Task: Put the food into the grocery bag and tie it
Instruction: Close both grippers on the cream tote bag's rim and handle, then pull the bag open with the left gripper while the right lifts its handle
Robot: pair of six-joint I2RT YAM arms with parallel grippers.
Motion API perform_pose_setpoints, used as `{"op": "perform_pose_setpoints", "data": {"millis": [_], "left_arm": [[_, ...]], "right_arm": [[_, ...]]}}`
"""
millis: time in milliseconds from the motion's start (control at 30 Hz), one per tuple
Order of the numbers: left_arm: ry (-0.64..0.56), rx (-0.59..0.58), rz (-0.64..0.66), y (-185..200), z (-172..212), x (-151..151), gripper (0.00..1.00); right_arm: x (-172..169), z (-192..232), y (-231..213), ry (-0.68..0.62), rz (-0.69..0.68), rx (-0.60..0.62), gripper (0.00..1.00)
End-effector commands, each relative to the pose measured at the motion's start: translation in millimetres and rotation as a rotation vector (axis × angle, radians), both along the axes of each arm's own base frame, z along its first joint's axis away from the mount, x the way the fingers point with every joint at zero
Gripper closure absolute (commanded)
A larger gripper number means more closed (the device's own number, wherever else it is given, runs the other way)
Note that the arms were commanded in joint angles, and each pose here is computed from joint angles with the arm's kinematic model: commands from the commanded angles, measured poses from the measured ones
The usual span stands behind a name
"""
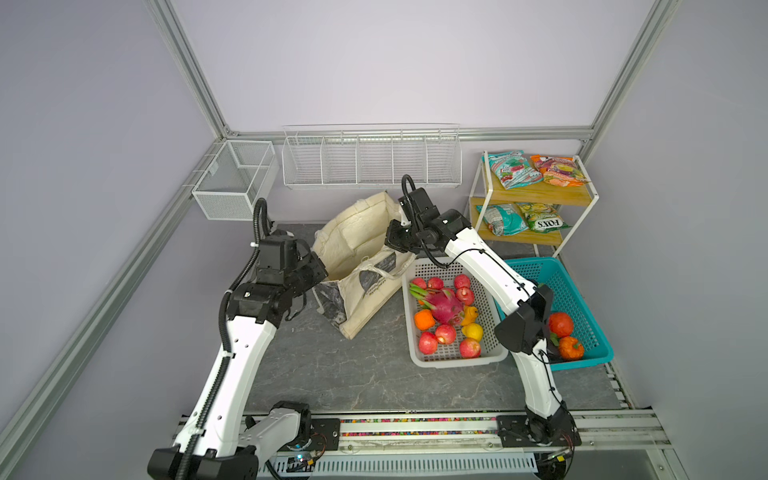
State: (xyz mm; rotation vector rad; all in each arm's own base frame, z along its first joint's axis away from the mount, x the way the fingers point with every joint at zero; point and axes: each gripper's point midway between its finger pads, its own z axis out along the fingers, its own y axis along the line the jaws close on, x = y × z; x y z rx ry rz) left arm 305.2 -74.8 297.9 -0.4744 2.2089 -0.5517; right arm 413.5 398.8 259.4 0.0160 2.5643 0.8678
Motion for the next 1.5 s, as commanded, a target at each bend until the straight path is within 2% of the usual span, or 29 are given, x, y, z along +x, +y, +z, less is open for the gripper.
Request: {"op": "perform_pose_setpoints", "data": {"millis": [0,100,167,300,433,567,700,867,1000,1133,1467], "left_arm": [[0.034,0.049,0.019,14.6,-6.4,-34.2,0.67],[0.042,0.103,0.007,23.6,-5.7,-59.0,0.37],[0.029,0.163,0.032,36.5,2.6,-73.4,0.2],[-0.036,0.303,0.088,62.0,30.3,-85.3,0.04],[-0.064,0.378,0.04,59.0,47.0,-64.5,0.02],[-0.08,0.39,-0.064,37.6,52.5,-22.5,0.01],[-0.021,0.41,-0.131,26.7,42.9,21.0,0.01],[0.067,0.376,-0.178,25.1,20.2,61.0,0.01],[0.157,0.391,-0.19,33.3,-3.4,77.9,0.0],[0.205,0.353,-0.25,27.9,-26.0,91.5,0.0],[0.301,0.248,-0.4,0.3,-69.8,107.3,0.2]], "right_arm": [[-24.9,-10.4,0.5,0.029,0.137,-0.079,0.92],[-38.6,-15.5,6.8,0.044,0.219,-0.09,0.93],[-46.3,-18.8,7.5,0.054,0.263,-0.101,0.93],[-61.5,-22.3,9.0,0.061,0.353,-0.121,0.93],[-68.8,-23.5,5.7,0.063,0.391,-0.142,0.92],[-73.8,-22.5,-2.0,0.063,0.407,-0.171,0.91],[-77.5,-19.9,-10.7,0.058,0.409,-0.201,0.89],[-79.5,-15.0,-17.4,0.043,0.412,-0.212,0.86],[-79.4,-16.1,-23.8,0.047,0.406,-0.219,0.86],[-79.0,-18.2,-27.1,0.048,0.393,-0.215,0.86],[-78.2,-27.1,-29.5,0.064,0.388,-0.208,0.86]]}}
